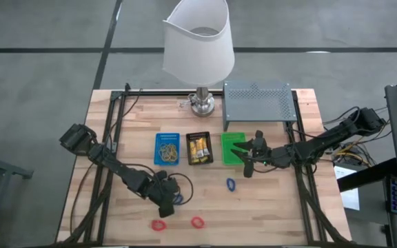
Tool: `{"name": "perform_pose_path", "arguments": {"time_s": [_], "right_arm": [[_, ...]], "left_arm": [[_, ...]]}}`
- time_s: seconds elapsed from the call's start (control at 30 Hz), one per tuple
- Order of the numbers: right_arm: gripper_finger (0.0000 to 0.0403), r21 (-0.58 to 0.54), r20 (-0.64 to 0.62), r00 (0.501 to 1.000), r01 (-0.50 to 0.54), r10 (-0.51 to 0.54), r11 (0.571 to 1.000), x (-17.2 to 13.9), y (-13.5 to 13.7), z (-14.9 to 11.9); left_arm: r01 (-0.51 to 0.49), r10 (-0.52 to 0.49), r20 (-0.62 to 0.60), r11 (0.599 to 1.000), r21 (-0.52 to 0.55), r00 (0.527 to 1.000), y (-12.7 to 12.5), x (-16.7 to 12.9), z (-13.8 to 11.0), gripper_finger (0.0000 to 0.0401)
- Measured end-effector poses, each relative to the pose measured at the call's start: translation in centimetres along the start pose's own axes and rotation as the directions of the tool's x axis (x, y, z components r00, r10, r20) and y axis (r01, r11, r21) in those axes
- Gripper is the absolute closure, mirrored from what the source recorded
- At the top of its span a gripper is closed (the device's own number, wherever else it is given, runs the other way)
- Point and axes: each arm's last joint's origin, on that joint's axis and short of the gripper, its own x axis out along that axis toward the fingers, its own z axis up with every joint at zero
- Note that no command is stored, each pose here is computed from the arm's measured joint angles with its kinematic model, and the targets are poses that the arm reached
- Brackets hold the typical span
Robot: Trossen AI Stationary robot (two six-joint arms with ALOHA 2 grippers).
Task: Pick & Place Office Desk Supplies
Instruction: Put the blue spring keychain into the green bin
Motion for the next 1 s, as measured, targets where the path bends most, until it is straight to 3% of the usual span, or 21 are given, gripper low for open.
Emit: {"name": "perform_pose_path", "arguments": {"time_s": [0.6, 1.0], "right_arm": [[0.0268, 0.0, 0.0, 1.0, 0.0, 0.0, 1.0, 0.0, 0.0, 0.0], [0.0268, 0.0, 0.0, 1.0, 0.001, -0.001, 1.0, 0.0, 0.0, 0.0]], "left_arm": [[0.021, -0.02, 0.062, 1.0, -0.014, 0.998, -2.0, -1.6, 2.6, 0.0378], [0.034, -0.012, 0.218, 0.994, -0.099, 0.976, -3.5, -4.9, 8.4, 0.0378]]}}
